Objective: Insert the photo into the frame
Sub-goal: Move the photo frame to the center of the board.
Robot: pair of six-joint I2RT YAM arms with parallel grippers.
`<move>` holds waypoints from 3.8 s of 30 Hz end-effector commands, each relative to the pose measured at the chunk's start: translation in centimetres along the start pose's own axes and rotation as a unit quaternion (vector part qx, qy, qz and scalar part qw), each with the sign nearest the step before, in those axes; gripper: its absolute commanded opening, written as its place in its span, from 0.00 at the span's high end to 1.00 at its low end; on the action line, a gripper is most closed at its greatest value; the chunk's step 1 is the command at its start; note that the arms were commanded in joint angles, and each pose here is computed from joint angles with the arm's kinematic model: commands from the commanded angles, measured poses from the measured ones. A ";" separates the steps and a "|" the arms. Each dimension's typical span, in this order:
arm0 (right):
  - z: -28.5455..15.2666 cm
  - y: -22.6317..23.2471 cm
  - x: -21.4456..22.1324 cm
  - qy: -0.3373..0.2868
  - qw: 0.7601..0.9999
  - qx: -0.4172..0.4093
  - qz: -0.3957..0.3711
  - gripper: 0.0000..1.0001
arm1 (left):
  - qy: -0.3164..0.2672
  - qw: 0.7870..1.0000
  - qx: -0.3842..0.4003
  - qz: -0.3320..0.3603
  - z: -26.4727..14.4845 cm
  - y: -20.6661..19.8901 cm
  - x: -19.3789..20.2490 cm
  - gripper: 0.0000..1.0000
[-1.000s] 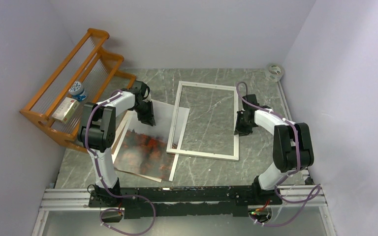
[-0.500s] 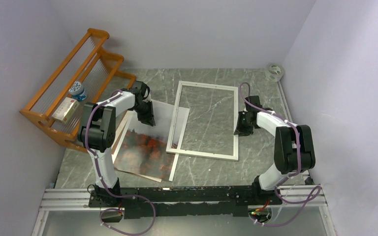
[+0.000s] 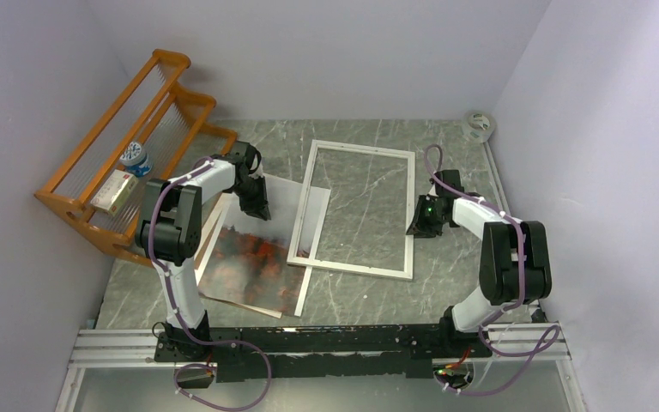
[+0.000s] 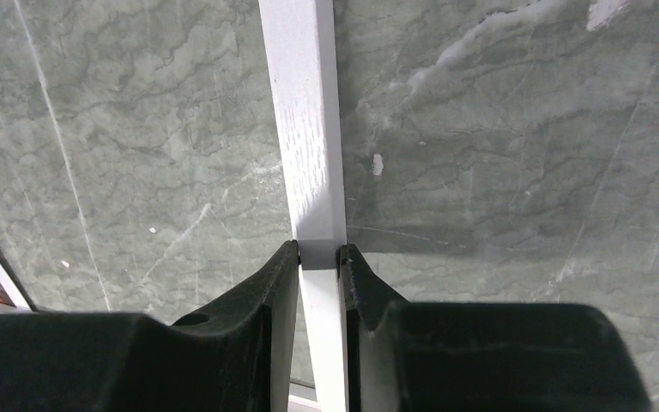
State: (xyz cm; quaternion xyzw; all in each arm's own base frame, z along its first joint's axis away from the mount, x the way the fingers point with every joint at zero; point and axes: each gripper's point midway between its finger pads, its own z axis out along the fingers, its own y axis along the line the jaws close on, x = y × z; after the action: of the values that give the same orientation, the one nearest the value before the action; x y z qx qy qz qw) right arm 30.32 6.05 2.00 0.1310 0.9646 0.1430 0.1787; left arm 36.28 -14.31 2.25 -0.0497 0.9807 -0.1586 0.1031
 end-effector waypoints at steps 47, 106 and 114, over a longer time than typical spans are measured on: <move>-0.3 0.1 -1.9 -0.029 0.996 0.076 -0.026 0.96 | 0.017 1.000 0.000 -0.013 0.9 0.2 0.4 0.81; -2.9 -9.3 -13.3 -0.139 0.952 0.193 -0.191 0.83 | 0.037 0.997 -0.060 -0.016 1.8 2.7 0.6 0.83; -2.9 -8.1 -14.1 -0.146 0.965 0.167 -0.139 0.60 | 0.021 0.998 -0.052 -0.015 0.9 2.3 -0.2 0.82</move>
State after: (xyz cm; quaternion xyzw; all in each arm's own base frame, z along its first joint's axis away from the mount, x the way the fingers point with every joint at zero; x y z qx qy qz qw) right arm 37.77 -6.78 3.39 0.0255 0.9615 -0.0812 0.2612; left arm 36.38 -14.06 1.90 -0.0647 0.9838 -0.1486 0.0769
